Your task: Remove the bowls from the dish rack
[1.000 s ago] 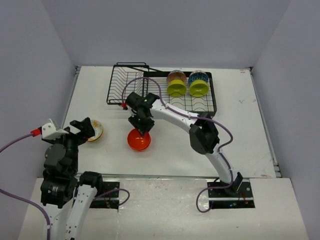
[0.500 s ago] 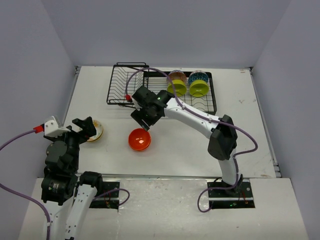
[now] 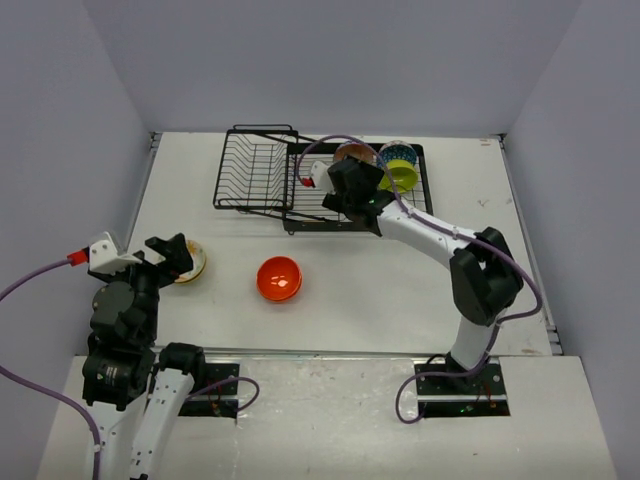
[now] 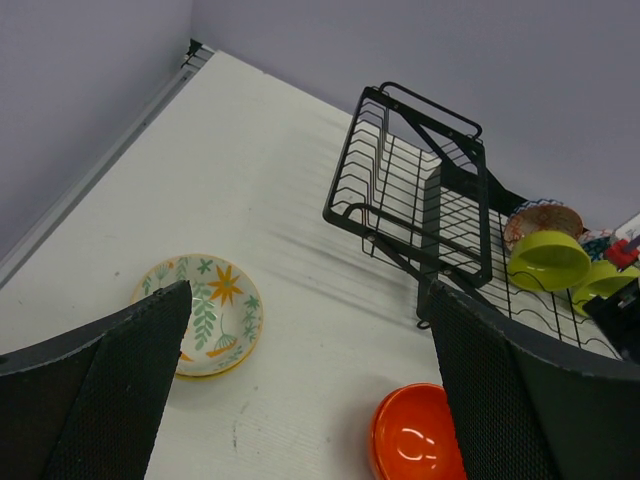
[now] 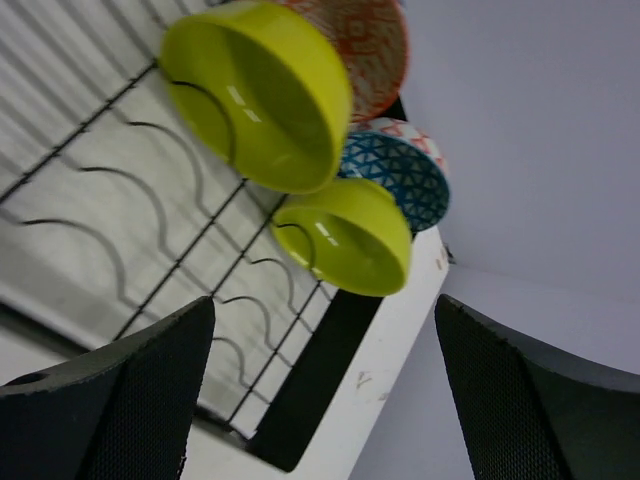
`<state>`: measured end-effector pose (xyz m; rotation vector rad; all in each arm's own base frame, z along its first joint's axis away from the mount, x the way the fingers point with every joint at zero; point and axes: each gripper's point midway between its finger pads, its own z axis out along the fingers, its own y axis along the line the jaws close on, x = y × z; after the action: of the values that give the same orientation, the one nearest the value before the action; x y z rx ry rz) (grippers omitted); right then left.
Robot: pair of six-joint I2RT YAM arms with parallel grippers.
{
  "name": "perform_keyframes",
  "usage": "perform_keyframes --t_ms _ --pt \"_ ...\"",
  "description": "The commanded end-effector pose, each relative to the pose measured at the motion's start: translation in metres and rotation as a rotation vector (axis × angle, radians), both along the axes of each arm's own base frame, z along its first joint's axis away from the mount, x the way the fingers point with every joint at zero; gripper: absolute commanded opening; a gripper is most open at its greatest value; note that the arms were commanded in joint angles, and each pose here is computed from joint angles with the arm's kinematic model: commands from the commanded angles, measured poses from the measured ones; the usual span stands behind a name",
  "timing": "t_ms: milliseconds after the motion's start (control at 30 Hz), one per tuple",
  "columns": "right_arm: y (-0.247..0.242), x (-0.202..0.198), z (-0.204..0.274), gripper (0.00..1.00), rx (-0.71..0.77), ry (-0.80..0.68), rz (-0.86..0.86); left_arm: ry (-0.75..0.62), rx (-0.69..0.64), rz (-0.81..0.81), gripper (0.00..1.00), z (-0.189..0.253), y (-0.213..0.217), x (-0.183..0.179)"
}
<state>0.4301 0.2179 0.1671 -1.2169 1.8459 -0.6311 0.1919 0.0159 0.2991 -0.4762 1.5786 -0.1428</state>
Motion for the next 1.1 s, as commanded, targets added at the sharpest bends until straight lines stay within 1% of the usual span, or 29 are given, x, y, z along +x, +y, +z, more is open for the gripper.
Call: perform_keyframes --t_ms 0,33,67,100,167,200,400,433,500,567,667,800,833,900,933,1033,1067 --pt "-0.009 0.055 0.035 0.91 -0.038 -0.17 0.004 -0.018 0.023 -0.03 1.0 0.005 -0.005 0.006" --pt "-0.01 0.066 0.043 0.91 -0.027 -0.216 -0.009 -0.015 0.025 -0.032 1.0 0.005 -0.005 0.006" --pt "-0.011 0.072 0.043 0.91 -0.027 -0.231 -0.011 -0.013 0.025 -0.035 1.0 0.005 -0.006 0.007" --pt "-0.014 0.079 0.035 0.9 -0.04 -0.226 -0.01 -0.015 0.025 -0.038 1.0 0.005 -0.006 0.007" --pt "-0.01 0.09 0.035 0.9 -0.009 -0.23 0.014 -0.015 0.026 -0.039 1.0 0.005 -0.006 0.007" --pt "-0.013 0.097 0.025 0.9 -0.017 -0.22 0.011 -0.015 0.026 -0.041 1.0 0.005 -0.007 0.007" --pt "-0.01 0.119 0.02 0.85 -0.007 -0.302 0.001 -0.011 0.029 -0.056 1.0 0.004 -0.01 0.009" --pt "-0.008 0.122 0.014 0.84 -0.01 -0.303 0.004 -0.011 0.03 -0.057 1.0 0.004 -0.01 0.009" --pt "-0.008 0.128 0.018 0.77 -0.007 -0.355 -0.005 -0.005 0.031 -0.061 1.0 0.003 -0.011 0.01" --pt "-0.007 0.132 0.008 0.72 -0.019 -0.363 -0.012 -0.003 0.032 -0.063 1.0 0.003 -0.011 0.01" --pt "-0.006 0.136 -0.009 0.68 -0.025 -0.344 -0.024 -0.007 0.033 -0.064 1.0 0.004 -0.011 0.01" --pt "-0.008 0.137 -0.021 0.55 -0.035 -0.33 -0.035 -0.013 0.034 -0.069 1.0 0.005 -0.012 0.009" --pt "-0.007 0.136 -0.023 0.48 -0.033 -0.325 -0.037 -0.013 0.034 -0.069 1.0 0.005 -0.012 0.009" --pt "-0.007 0.134 -0.024 0.38 -0.013 -0.297 -0.043 -0.015 0.033 -0.072 1.0 0.005 -0.012 0.01" --pt "-0.006 0.133 -0.026 0.27 -0.001 -0.286 -0.038 -0.015 0.034 -0.075 1.0 0.005 -0.013 0.01" --pt "-0.006 0.131 -0.023 0.15 0.006 -0.281 -0.039 -0.014 0.037 -0.086 1.0 0.004 -0.015 0.01" --pt "-0.007 0.132 -0.023 0.13 -0.002 -0.282 -0.038 -0.01 0.037 -0.086 1.0 0.004 -0.015 0.011"
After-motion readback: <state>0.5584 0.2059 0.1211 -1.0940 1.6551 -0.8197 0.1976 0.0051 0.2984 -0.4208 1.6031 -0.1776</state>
